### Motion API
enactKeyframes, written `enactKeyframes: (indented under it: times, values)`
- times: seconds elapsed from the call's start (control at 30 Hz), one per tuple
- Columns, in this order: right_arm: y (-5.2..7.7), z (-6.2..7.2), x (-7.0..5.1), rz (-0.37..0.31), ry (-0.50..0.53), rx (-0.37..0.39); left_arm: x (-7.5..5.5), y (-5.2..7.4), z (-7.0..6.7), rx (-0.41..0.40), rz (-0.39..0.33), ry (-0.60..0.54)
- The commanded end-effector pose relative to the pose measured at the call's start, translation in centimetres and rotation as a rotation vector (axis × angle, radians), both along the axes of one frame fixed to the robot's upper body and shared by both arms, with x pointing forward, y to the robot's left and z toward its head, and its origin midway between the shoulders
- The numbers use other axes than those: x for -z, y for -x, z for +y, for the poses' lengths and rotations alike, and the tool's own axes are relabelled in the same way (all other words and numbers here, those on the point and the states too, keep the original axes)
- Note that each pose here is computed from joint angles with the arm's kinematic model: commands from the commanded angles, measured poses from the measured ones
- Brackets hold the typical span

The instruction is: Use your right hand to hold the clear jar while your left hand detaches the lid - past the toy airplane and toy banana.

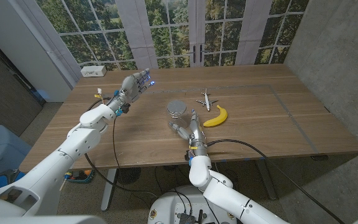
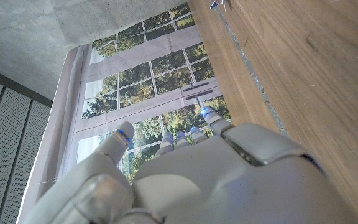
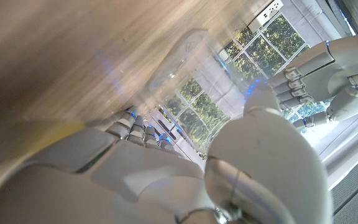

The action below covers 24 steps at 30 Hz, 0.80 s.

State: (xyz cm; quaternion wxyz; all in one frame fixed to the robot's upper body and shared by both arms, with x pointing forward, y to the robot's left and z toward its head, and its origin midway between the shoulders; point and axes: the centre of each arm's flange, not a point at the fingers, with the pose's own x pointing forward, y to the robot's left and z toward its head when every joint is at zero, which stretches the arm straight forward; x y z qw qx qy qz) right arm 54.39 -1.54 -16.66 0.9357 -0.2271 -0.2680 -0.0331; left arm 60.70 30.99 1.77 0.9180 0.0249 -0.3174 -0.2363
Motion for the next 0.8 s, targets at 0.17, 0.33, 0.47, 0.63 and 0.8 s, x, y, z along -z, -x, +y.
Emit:
enactKeyframes:
  times: [0.17, 0.33, 0.47, 0.63, 0.8]
  values:
    - [-0.9, 2.4, -0.9, 0.015, 0.059, 0.032, -0.7, -0.2, 0.4, 0.009, -0.001, 0.005]
    - [-1.4, 2.9, -0.9, -0.003, 0.022, 0.065, -0.7, -0.4, 0.9, 0.009, 0.005, 0.007]
    - [-1.9, 2.9, -1.0, -0.044, -0.027, 0.086, -0.6, -0.7, 1.1, 0.015, 0.011, 0.016]
    - [-2.2, 2.7, -0.6, -0.150, -0.116, 0.063, -0.6, -0.9, 1.3, 0.015, 0.013, 0.020]
    - [-2.7, 2.3, -0.4, -0.213, -0.168, 0.062, -0.6, -1.1, 1.4, 0.015, 0.009, 0.026]
